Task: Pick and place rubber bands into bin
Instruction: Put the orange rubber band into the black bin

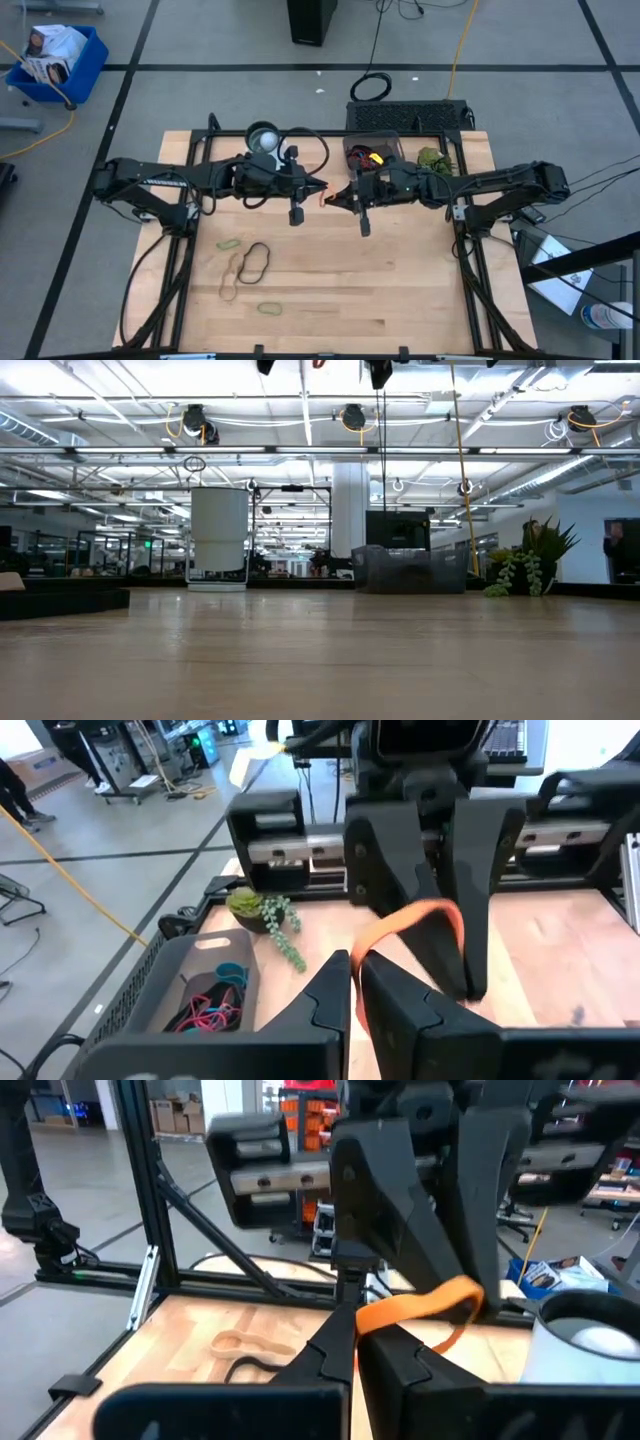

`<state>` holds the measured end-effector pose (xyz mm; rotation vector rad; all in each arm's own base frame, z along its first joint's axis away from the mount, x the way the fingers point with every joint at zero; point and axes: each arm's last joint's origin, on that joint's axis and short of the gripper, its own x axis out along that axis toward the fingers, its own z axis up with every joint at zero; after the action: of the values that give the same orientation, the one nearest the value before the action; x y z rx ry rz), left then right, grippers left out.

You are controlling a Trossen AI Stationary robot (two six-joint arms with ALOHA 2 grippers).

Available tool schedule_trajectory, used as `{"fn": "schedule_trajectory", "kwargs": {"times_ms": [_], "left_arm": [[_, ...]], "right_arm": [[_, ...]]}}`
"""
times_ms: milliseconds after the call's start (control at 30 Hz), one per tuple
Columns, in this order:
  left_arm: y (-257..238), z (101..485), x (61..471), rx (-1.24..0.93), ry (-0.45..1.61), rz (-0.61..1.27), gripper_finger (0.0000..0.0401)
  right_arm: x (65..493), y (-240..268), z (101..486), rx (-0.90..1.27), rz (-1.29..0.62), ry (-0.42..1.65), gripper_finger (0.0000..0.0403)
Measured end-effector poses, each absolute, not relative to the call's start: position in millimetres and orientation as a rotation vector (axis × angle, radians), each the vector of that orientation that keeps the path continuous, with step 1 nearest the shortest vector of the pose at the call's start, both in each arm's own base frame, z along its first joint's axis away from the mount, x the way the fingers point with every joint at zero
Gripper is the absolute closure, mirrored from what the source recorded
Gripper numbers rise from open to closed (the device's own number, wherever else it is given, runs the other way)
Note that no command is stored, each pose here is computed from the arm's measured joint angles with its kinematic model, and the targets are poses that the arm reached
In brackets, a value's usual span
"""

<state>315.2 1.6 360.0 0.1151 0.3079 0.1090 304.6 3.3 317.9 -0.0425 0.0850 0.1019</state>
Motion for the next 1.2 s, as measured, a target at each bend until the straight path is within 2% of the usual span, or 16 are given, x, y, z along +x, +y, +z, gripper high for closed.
{"fn": "schedule_trajectory", "kwargs": {"times_ms": [167, 433, 600, 833, 1033, 1200], "left_arm": [[1.6, 357.6, 314.4, 0.073, 0.332, 0.116, 0.0354], [1.6, 352.3, 311.6, 0.073, 0.394, 0.116, 0.0262], [1.7, 359.2, 295.4, 0.059, 0.43, 0.119, 0.0232], [1.8, 354.0, 282.3, -0.047, 0.539, 0.147, 0.0224], [1.8, 349.9, 281.6, -0.064, 0.578, 0.154, 0.0224], [2.0, 349.7, 282.1, -0.064, 0.577, 0.155, 0.0224]], "right_arm": [[303.5, 2.1, 317.9, -0.056, 0.06, 0.096, 0.0402], [302.9, 1.9, 315.6, -0.062, 0.055, 0.122, 0.0402], [302.2, 0.2, 311.2, -0.081, 0.001, 0.17, 0.0402], [296.8, -17.3, 314.5, -0.1, -0.216, 0.185, 0.0403], [278.6, -58.7, 314.6, -0.062, -0.46, 0.273, 0.0403], [262.2, -100.3, 299.9, 0.056, -0.626, 0.407, 0.0403]]}}
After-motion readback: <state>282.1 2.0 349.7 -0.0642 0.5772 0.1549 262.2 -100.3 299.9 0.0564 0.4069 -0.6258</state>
